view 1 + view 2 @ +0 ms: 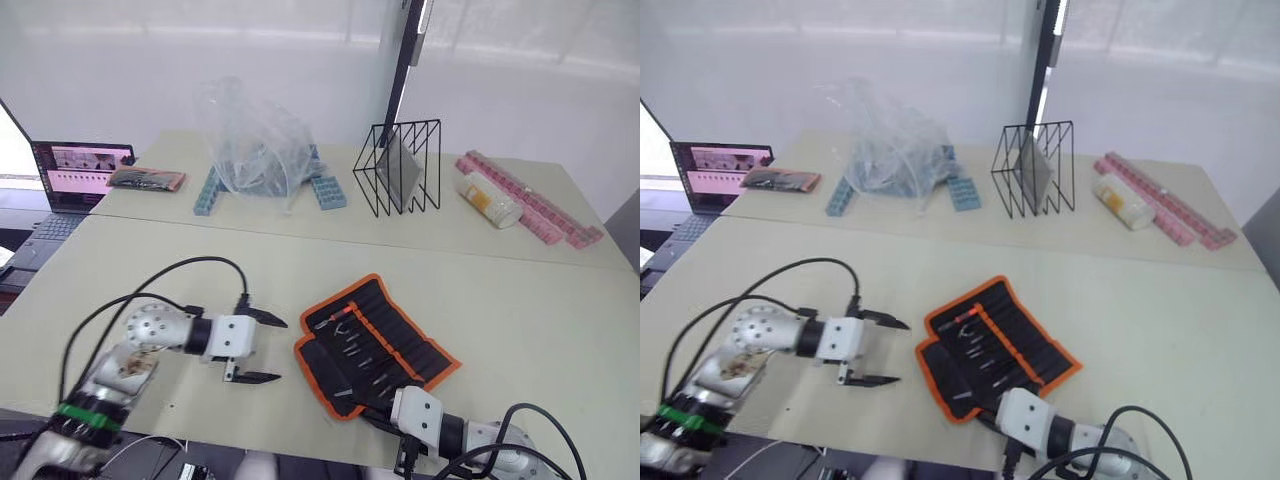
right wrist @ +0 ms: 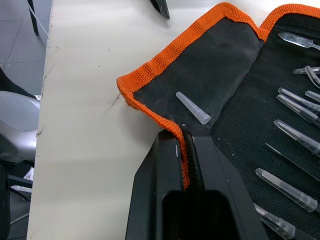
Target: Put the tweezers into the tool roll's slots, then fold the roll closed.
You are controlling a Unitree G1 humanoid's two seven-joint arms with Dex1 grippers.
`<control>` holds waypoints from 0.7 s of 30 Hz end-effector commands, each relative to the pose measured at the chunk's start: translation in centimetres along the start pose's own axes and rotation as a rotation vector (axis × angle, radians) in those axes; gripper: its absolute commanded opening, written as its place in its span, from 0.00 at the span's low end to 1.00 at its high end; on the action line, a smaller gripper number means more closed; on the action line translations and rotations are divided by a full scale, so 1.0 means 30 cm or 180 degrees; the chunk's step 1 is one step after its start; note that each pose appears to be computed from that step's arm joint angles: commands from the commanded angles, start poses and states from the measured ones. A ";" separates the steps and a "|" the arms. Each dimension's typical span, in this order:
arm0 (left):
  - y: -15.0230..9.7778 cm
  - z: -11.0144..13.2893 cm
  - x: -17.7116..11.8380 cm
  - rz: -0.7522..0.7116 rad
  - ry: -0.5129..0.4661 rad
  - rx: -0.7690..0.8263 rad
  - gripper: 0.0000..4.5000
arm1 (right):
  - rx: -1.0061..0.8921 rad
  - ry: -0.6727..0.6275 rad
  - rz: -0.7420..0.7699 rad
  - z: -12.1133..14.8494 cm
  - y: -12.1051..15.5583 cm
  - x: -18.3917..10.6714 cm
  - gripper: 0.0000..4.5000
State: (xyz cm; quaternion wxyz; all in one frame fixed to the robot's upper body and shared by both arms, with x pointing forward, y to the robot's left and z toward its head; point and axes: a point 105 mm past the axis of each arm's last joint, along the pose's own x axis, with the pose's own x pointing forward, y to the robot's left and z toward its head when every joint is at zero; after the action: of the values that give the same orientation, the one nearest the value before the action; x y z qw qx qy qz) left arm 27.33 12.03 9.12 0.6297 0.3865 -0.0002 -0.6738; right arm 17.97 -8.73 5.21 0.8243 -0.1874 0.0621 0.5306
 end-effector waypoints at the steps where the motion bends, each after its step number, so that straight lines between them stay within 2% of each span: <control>1: 0.039 -0.012 0.026 -0.0027 0.0026 0.0417 1.00 | -0.0028 -0.0008 -0.0073 0.012 -0.011 -0.003 0.01; 8: 0.101 0.009 0.088 -0.0046 -0.0158 0.0896 1.00 | -0.0021 -0.0017 -0.0099 0.018 -0.001 0.007 0.01; 13: 0.091 0.019 0.104 -0.0147 -0.0255 0.0994 0.66 | -0.0036 -0.0014 -0.0144 0.021 -0.005 0.011 0.00; 21: 0.026 -0.032 0.119 -0.0424 -0.0092 0.1063 0.07 | -0.0119 -0.0018 -0.0175 0.022 -0.022 0.019 0.00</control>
State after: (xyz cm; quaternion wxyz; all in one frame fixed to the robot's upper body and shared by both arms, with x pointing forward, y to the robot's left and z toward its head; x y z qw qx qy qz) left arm 29.02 8.82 7.96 0.5222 0.4655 -0.1161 -0.7051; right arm 18.44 -8.30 5.36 0.8339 -0.1974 0.0565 0.5124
